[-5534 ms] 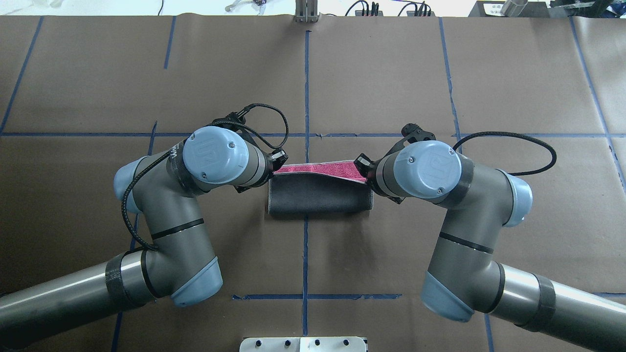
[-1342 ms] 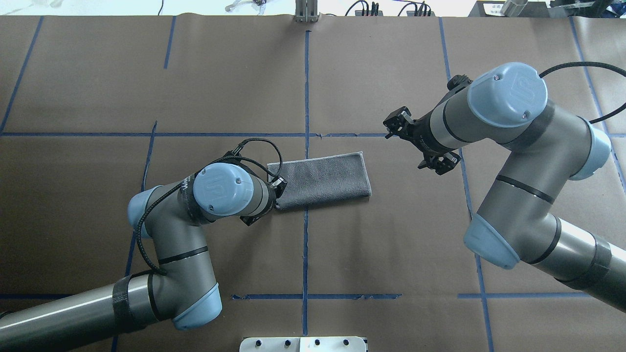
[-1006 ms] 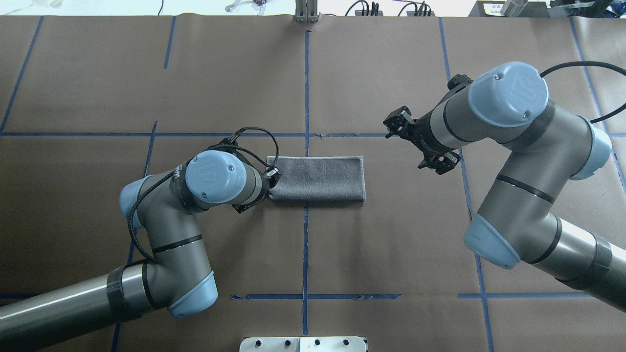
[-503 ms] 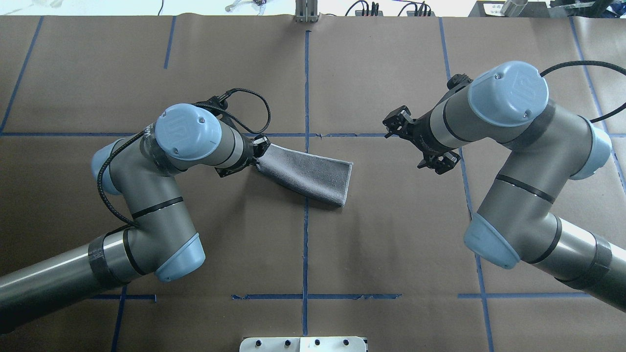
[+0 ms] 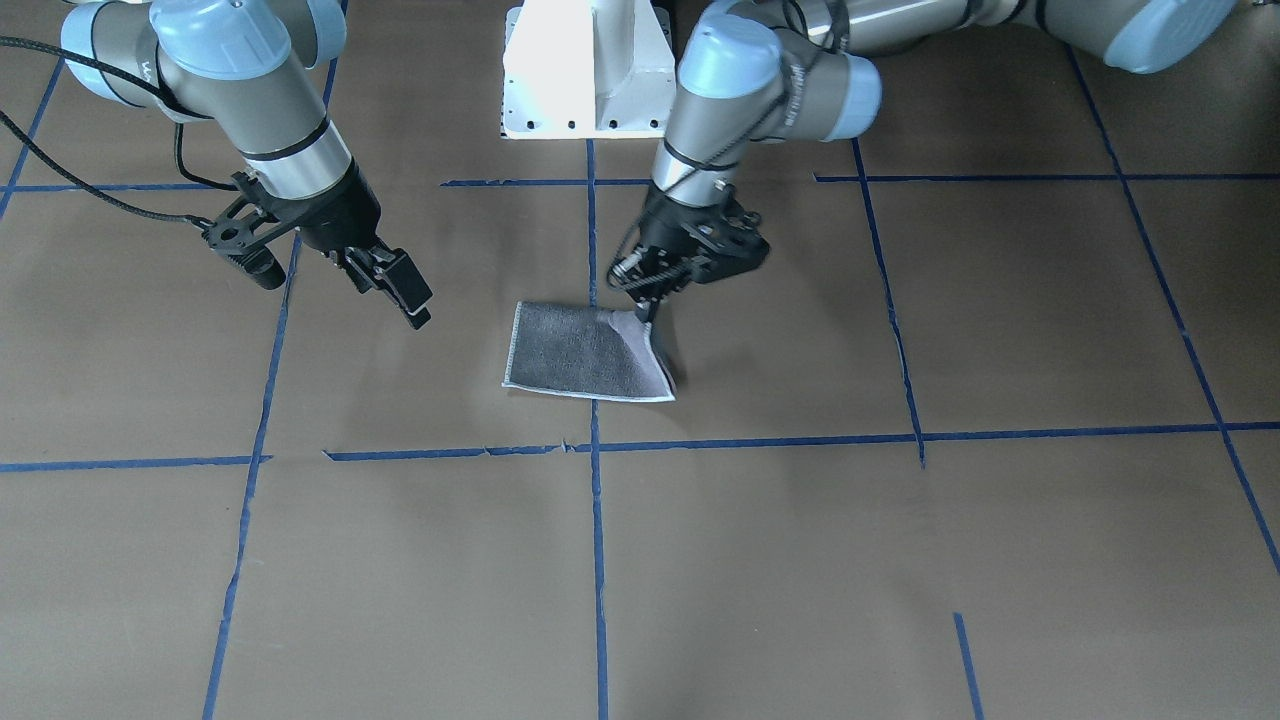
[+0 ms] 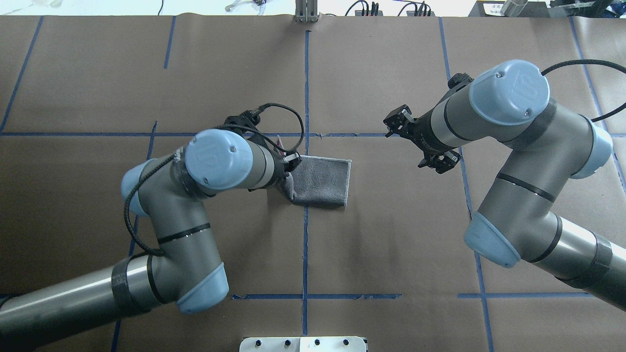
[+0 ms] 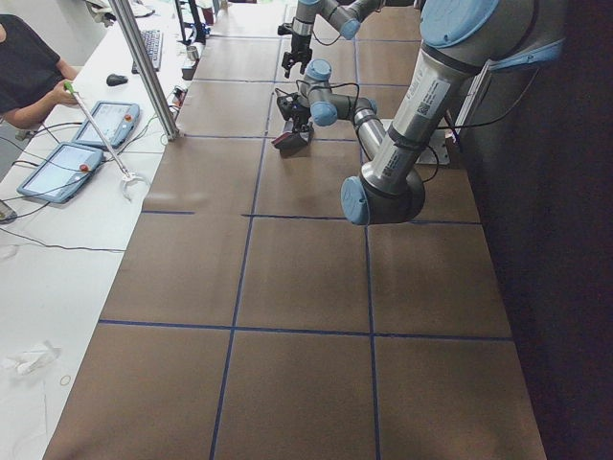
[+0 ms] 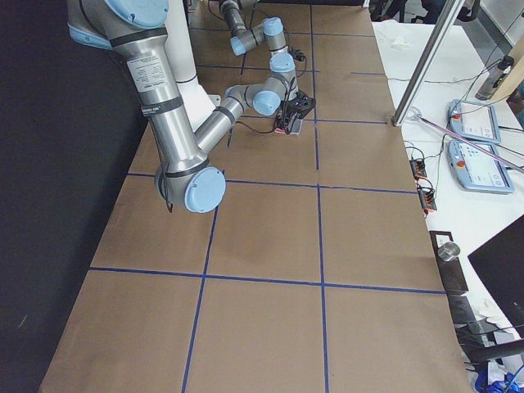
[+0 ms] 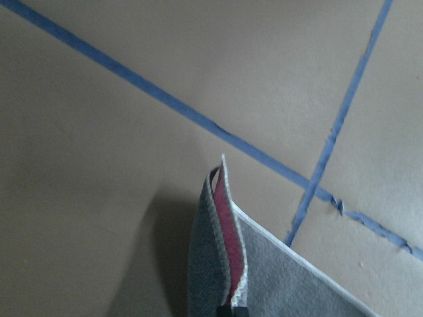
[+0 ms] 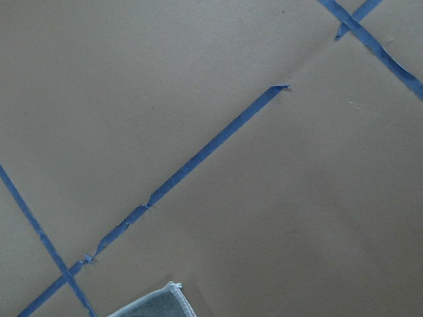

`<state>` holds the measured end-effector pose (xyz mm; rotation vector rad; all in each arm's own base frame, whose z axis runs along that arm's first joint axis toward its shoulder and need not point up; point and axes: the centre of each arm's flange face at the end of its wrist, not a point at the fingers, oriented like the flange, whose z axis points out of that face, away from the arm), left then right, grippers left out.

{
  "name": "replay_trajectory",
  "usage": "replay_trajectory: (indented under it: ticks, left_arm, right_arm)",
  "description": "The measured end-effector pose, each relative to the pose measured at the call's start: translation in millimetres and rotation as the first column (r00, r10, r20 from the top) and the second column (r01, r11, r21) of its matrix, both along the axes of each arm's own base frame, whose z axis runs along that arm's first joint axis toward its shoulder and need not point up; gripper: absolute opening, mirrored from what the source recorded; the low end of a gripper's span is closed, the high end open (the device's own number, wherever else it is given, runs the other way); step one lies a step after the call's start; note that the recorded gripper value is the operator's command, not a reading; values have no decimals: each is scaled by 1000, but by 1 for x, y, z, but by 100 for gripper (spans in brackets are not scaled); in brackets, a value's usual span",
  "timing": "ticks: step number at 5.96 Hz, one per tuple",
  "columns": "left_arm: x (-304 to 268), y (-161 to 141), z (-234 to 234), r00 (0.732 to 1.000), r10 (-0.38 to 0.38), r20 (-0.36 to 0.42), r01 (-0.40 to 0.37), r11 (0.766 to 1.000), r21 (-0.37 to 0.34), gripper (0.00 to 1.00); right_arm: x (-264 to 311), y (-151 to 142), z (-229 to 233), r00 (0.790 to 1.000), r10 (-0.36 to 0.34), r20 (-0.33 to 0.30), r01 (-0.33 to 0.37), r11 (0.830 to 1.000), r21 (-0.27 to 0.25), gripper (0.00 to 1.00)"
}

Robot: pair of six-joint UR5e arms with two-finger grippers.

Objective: Fold towel twice with both arms

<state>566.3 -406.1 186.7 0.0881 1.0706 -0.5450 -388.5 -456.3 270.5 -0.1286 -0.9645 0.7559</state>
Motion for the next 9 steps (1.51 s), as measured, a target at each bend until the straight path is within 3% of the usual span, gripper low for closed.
replay_trajectory:
  ticks: [2,4,5,6,8,9]
  left_arm:
    - [26,26,-24,1000,6,-5,-6,997,75,4]
    - [59,18,-56,1000,-8,-15,9,995,96,8]
    - [82,9,-67,1000,-20,-17,21,994,104,76]
    - [106,1,-71,999,-21,-25,24,994,109,100]
    - [118,2,-69,998,1,-65,9,988,157,100]
    - [97,11,-68,995,12,-100,6,984,176,100]
  right_arm:
    - [2,0,-1,1000,0,4,0,1000,0,99]
    - [2,0,0,1000,0,2,0,1000,-2,99]
    - [3,0,1,1000,0,1,0,1000,-2,99]
    - [4,1,0,1000,1,3,-1,1000,-1,100]
    - [12,3,-5,1000,5,15,-5,1000,8,100]
    - [21,2,-7,1000,8,25,-9,1000,6,100]
